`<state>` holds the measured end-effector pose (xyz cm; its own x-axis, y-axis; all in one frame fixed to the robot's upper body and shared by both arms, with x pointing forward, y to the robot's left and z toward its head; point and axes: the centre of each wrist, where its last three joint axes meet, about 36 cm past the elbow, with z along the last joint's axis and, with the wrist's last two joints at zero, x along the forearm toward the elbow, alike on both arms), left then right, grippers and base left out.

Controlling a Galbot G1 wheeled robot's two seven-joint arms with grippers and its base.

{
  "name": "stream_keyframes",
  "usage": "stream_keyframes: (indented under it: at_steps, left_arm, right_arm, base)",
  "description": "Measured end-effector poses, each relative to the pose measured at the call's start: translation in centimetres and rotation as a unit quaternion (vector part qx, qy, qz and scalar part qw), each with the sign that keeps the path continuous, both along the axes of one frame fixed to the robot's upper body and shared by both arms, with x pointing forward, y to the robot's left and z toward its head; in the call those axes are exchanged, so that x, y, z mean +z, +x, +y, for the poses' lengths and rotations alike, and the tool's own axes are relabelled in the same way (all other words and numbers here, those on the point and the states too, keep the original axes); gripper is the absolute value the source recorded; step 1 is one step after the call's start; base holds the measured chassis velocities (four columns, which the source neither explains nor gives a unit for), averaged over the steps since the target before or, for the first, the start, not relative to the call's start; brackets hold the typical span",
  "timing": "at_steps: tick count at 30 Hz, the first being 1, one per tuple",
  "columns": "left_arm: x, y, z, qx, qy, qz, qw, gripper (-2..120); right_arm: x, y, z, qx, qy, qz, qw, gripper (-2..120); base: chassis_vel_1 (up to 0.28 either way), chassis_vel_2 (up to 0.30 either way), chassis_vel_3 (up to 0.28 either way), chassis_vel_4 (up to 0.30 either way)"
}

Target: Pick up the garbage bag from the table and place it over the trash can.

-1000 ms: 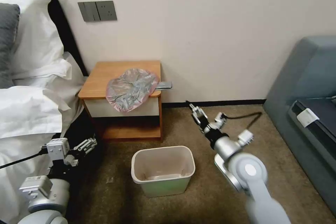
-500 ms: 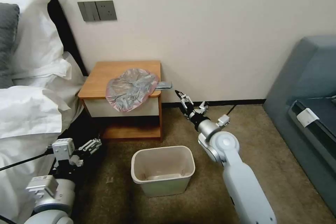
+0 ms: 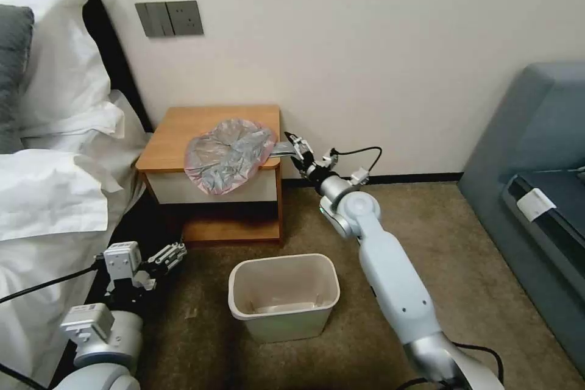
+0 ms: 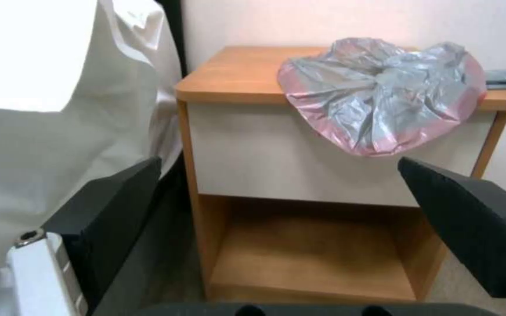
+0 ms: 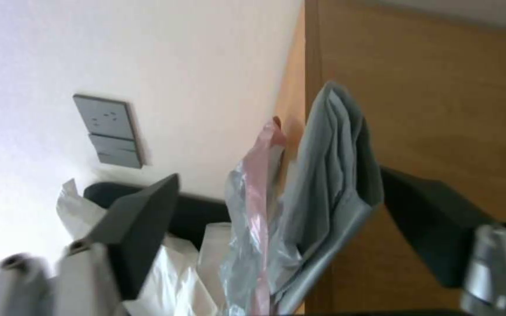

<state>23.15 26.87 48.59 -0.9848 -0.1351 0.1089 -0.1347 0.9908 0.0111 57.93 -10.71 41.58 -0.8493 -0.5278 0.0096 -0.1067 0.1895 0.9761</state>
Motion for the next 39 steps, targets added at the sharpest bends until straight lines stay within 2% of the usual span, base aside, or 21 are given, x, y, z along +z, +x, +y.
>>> stream_keyframes:
  at_steps: [1, 5, 6, 9, 10, 14, 15, 16, 17, 21, 24, 31, 34, 35, 39]
  left_arm:
    - [0.0, 0.0, 0.0, 0.0, 0.0, 0.0, 1.0, 100]
    - [0.2, -0.1, 0.0, 0.002, 0.0, -0.003, 1.0, 100]
    - [0.2, -0.1, 0.0, 0.002, 0.0, -0.003, 1.0, 100]
    - [0.3, -0.2, 0.0, 0.002, 0.001, -0.004, 1.0, 100]
    - [0.3, -0.2, 0.0, 0.002, 0.001, -0.004, 1.0, 100]
    - [0.3, -0.2, 0.1, 0.006, 0.004, -0.007, 0.9999, 100]
    - [0.3, -0.2, 0.1, 0.006, 0.004, -0.007, 0.9999, 100]
    - [0.3, -0.2, 0.2, 0.011, 0.009, -0.011, 0.9998, 100]
    - [0.3, -0.2, 0.2, 0.011, 0.009, -0.011, 0.9998, 100]
    - [0.2, -0.2, 0.8, 0.031, 0.023, -0.018, 0.9991, 100]
    - [0.1, -0.3, 0.8, 0.036, 0.023, -0.018, 0.9989, 100]
    - [0.2, -0.3, 0.7, 0.034, 0.021, -0.019, 0.999, 100]
    - [0.1, -0.3, 0.8, 0.028, 0.025, -0.017, 0.9992, 100]
    - [0.1, -0.3, 0.8, 0.028, 0.025, -0.017, 0.9992, 100]
    - [0.1, -0.2, 0.8, 0.024, 0.027, -0.017, 0.9992, 100]
  right_arm:
    - [0.0, 0.0, 0.0, 0.0, 0.0, 0.0, 1.0, 82]
    - [0.2, -0.2, 0.7, -0.003, 0.001, 0.0, 1.0, 64]
    - [0.2, -0.2, 0.7, -0.003, 0.001, 0.0, 1.0, 64]
    - [0.4, -0.4, 1.0, -0.008, -0.003, -0.002, 1.0, 48]
    - [0.4, -0.4, 1.0, -0.008, -0.003, -0.002, 1.0, 48]
    - [0.5, -1.0, 1.1, -0.015, -0.004, 0.003, 1.0, 30]
    - [0.5, -1.0, 1.1, -0.015, -0.004, 0.003, 1.0, 30]
    - [0.5, -1.2, 1.1, -0.017, -0.004, 0.004, 1.0, 23]
    - [0.5, -1.2, 1.1, -0.017, -0.004, 0.004, 1.0, 23]
    - [0.3, -2.1, 0.9, -0.019, -0.007, 0.008, 1.0, 5]
    - [0.0, -2.7, 0.8, -0.02, -0.006, 0.01, 1.0, 0]
    - [0.6, -4.1, 0.1, -0.029, -0.01, 0.011, 0.999, 0]
    - [1.5, -7.7, -1.9, -0.038, -0.019, 0.026, 0.999, 0]
    - [1.5, -7.7, -1.9, -0.038, -0.019, 0.026, 0.999, 0]
    - [2.7, -11.6, -3.0, -0.049, -0.027, 0.047, 0.997, 0]
  base:
    - [0.0, 0.0, 0.0, 0.0]
    - [0.0, 0.0, 0.0, 0.0]
    - [0.0, 0.0, 0.0, 0.0]
    - [0.0, 0.0, 0.0, 0.0]
    - [0.0, 0.0, 0.0, 0.0]
    - [0.0, 0.0, 0.0, 0.0]
    - [0.0, 0.0, 0.0, 0.0]
    - [0.0, 0.0, 0.0, 0.0]
    - [0.0, 0.0, 0.0, 0.0]
    - [0.0, 0.0, 0.0, 0.0]
    - [0.0, 0.0, 0.0, 0.0]
    - [0.0, 0.0, 0.0, 0.0]
    - [0.0, 0.0, 0.0, 0.0]
    - [0.0, 0.0, 0.0, 0.0]
    - [0.0, 0.0, 0.0, 0.0]
